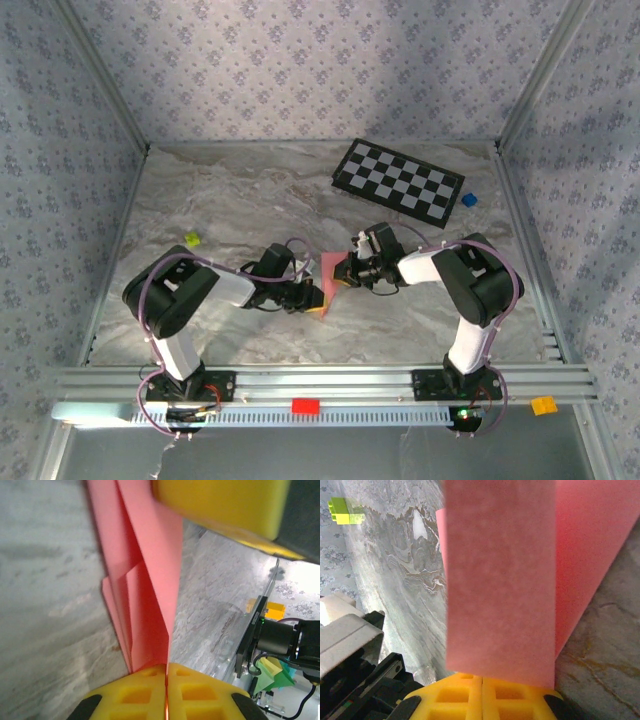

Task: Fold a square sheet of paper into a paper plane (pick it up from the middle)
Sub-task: Fold the wing for the fifth time at the center of the table.

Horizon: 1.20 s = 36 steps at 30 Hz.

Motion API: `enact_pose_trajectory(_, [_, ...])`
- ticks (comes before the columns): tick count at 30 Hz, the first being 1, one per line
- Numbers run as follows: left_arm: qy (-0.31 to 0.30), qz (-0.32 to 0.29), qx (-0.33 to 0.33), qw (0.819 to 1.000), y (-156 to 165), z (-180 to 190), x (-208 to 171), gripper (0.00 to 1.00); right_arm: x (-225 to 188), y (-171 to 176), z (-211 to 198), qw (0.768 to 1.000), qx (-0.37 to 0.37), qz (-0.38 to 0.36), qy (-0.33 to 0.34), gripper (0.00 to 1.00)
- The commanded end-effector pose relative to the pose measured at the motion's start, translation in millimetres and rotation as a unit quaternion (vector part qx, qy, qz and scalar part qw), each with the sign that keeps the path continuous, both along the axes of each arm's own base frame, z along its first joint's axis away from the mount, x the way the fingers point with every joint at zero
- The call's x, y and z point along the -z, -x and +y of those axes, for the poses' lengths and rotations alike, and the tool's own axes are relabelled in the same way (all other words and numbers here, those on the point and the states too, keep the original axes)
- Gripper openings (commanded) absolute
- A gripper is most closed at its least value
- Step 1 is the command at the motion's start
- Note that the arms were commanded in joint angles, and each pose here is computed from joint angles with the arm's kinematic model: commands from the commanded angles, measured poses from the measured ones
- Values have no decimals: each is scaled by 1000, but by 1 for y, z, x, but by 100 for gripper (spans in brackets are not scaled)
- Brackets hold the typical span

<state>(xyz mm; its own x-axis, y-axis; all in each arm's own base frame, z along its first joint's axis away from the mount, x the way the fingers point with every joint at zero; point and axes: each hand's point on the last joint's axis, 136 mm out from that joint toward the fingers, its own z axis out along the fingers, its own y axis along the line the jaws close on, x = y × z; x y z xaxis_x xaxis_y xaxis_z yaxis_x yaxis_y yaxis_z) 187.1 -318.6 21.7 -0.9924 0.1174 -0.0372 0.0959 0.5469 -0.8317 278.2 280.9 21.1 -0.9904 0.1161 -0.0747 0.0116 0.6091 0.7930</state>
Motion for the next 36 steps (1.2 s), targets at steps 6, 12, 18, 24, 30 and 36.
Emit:
enact_pose_trajectory(6, [-37,30,29,998,28,12,13,0,41,8,-21,996,29,45,72,7])
enact_pose_trajectory(12, [-57,28,34,997,34,16,14,10,43,9,-23,995,31,47,78,7])
enact_pose_trajectory(18, [-60,23,41,997,37,16,13,0,44,10,-24,995,32,49,80,7])
enact_pose_trajectory(24, [-78,27,38,996,41,22,18,8,45,11,-25,995,32,50,84,7])
enact_pose_trajectory(30, [-87,27,44,995,46,25,20,2,46,11,-26,994,33,50,86,7])
enact_pose_trajectory(36, [-94,28,40,994,48,28,22,2,47,12,-26,994,32,51,88,7])
